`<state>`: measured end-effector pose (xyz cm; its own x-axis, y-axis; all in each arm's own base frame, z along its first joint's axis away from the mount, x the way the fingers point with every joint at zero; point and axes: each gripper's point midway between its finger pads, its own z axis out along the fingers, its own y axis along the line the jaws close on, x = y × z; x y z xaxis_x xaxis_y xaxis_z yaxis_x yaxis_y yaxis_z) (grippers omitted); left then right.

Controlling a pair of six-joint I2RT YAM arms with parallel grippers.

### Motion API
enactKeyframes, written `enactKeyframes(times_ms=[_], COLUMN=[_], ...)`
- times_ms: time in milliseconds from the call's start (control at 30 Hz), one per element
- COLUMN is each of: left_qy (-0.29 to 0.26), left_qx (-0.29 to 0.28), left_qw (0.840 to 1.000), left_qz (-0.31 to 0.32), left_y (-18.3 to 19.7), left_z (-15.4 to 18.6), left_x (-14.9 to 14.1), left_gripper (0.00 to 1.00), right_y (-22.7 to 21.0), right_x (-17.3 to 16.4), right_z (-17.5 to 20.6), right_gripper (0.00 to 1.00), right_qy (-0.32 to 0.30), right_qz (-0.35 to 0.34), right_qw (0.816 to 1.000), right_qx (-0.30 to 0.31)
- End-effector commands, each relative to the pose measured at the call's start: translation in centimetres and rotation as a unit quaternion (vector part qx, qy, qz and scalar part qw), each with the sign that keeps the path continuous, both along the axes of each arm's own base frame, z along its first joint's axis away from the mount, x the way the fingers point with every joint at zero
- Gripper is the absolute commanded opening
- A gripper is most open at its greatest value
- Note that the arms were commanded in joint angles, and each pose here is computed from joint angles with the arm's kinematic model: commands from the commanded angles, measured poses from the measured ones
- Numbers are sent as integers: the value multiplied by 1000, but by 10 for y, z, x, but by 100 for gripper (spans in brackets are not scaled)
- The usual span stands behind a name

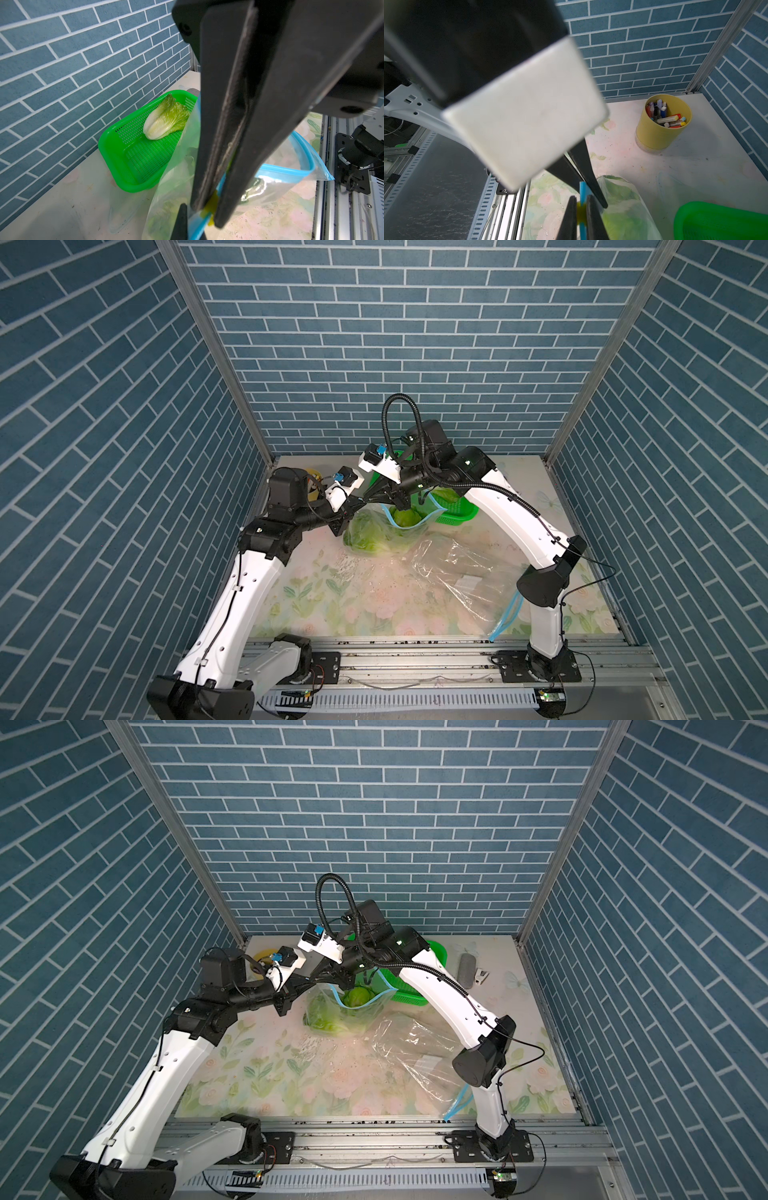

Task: Put the chinese cabbages into a zipper bag and zip it
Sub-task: Zip the zipper on the zipper food storage bag.

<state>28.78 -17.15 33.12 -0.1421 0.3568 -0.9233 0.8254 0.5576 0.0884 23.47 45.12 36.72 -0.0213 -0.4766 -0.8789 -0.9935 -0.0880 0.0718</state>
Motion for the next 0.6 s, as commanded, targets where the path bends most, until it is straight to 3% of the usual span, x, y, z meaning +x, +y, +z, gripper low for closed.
enactKeyframes(times_ms=[0, 267, 500, 567], left_qy=[-23, -20, -17, -20], left_qx=[-8, -10, -16, -18], left_qw=[1000, 1000, 1000, 1000], left_qz=[-1, 3, -3, -3], left_y=[-1, -1, -3, -3], left_z=[18, 20, 22, 23], left_x=[-3, -1, 0, 0], left_gripper=[0, 0, 0, 0], right_y=[0, -6, -1, 1], right_x=[-5, -11, -8, -7], right_z=[-3, 0, -6, -6], right_gripper=[11, 24, 22, 18], right_qy=[-20, -30, -27, -26], right_qz=[20, 29, 31, 33], right_qw=[1000, 999, 999, 999], right_qx=[-7, -10, -12, -10])
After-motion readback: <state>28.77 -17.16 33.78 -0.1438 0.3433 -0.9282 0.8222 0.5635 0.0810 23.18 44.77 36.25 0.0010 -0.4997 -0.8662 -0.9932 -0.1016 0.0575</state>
